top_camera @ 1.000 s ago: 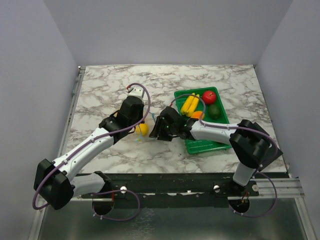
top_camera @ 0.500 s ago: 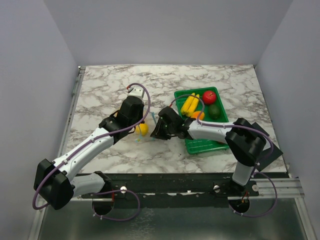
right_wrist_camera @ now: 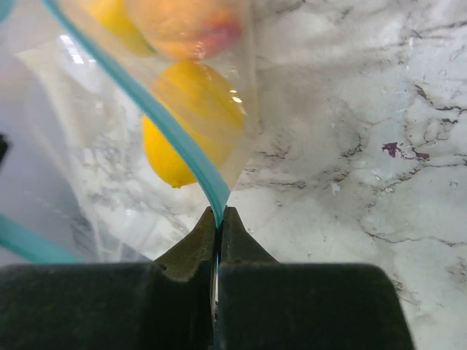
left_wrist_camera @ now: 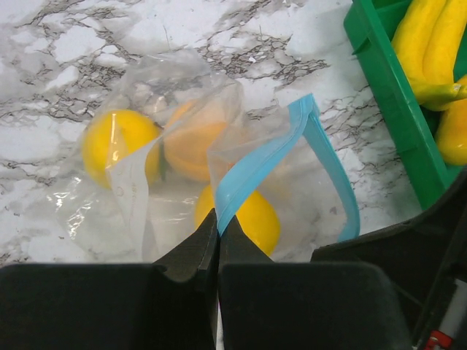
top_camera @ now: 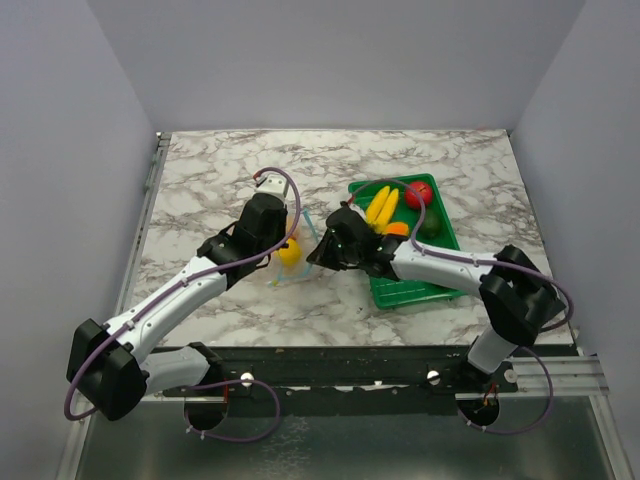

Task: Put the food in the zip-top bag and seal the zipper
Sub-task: Adjust the zipper food storage bag at the center of the board.

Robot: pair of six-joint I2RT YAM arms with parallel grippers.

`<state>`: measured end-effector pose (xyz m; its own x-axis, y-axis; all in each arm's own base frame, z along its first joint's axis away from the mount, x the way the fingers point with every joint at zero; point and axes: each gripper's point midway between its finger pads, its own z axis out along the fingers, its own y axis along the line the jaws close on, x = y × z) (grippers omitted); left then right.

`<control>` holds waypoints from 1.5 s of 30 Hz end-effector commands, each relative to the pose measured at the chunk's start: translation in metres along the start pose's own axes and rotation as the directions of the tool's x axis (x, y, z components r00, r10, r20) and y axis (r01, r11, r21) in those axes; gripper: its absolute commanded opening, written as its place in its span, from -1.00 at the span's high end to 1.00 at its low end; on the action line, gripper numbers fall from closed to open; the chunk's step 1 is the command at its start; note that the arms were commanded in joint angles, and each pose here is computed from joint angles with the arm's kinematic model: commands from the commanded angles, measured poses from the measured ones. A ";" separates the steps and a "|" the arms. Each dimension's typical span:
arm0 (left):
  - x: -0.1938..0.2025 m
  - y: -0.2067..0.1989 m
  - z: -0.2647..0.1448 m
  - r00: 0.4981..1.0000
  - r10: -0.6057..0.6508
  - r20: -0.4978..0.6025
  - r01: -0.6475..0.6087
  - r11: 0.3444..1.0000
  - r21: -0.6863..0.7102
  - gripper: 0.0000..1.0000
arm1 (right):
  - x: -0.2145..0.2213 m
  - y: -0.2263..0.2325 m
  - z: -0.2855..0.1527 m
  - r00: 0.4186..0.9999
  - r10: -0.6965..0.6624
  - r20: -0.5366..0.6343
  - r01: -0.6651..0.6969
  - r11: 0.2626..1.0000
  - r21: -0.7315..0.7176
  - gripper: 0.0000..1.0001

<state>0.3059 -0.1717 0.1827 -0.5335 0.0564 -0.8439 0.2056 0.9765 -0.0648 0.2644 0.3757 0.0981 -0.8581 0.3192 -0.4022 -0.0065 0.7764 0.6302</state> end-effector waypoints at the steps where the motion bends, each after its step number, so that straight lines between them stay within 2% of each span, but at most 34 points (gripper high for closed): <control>1: -0.008 -0.007 -0.009 1.000 -0.003 0.029 0.002 0.999 0.052 1.00 | -0.026 0.014 -0.030 0.991 -0.072 0.111 0.076 0.997 -0.026 0.99; 6: -0.022 -0.020 -0.021 0.999 -0.012 0.035 0.007 0.992 0.126 1.00 | -0.045 0.023 -0.060 0.973 -0.152 0.177 0.158 0.987 -0.021 0.99; 19: -0.054 -0.020 -0.068 0.997 -0.046 0.054 0.037 0.985 0.167 1.00 | -0.077 0.061 -0.112 0.917 -0.326 0.231 0.343 0.939 -0.036 0.99; 28: -0.073 -0.022 -0.094 0.995 -0.062 0.078 0.045 0.977 0.207 1.00 | -0.107 0.087 -0.154 0.865 -0.397 0.307 0.427 0.903 -0.038 0.99; 32: -0.082 -0.030 -0.104 0.995 -0.076 0.072 0.056 0.967 0.249 1.00 | -0.113 0.093 -0.166 0.854 -0.430 0.293 0.458 0.888 -0.032 0.99; 39: -0.073 -0.038 -0.097 0.996 -0.091 0.023 0.081 0.958 0.276 1.00 | -0.102 0.079 -0.151 0.865 -0.449 0.225 0.464 0.885 -0.017 0.99; 45: -0.015 -0.032 -0.059 0.993 -0.101 -0.068 0.114 0.969 0.219 1.00 | -0.067 0.032 -0.097 0.905 -0.416 0.091 0.416 0.909 0.014 0.99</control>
<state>0.2634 -0.1895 0.2826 -0.5228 -0.0391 -0.8515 0.3538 0.8989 -0.2585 0.2753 0.3236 0.2718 -0.6355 0.0681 -0.7691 -0.3922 0.8295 0.3976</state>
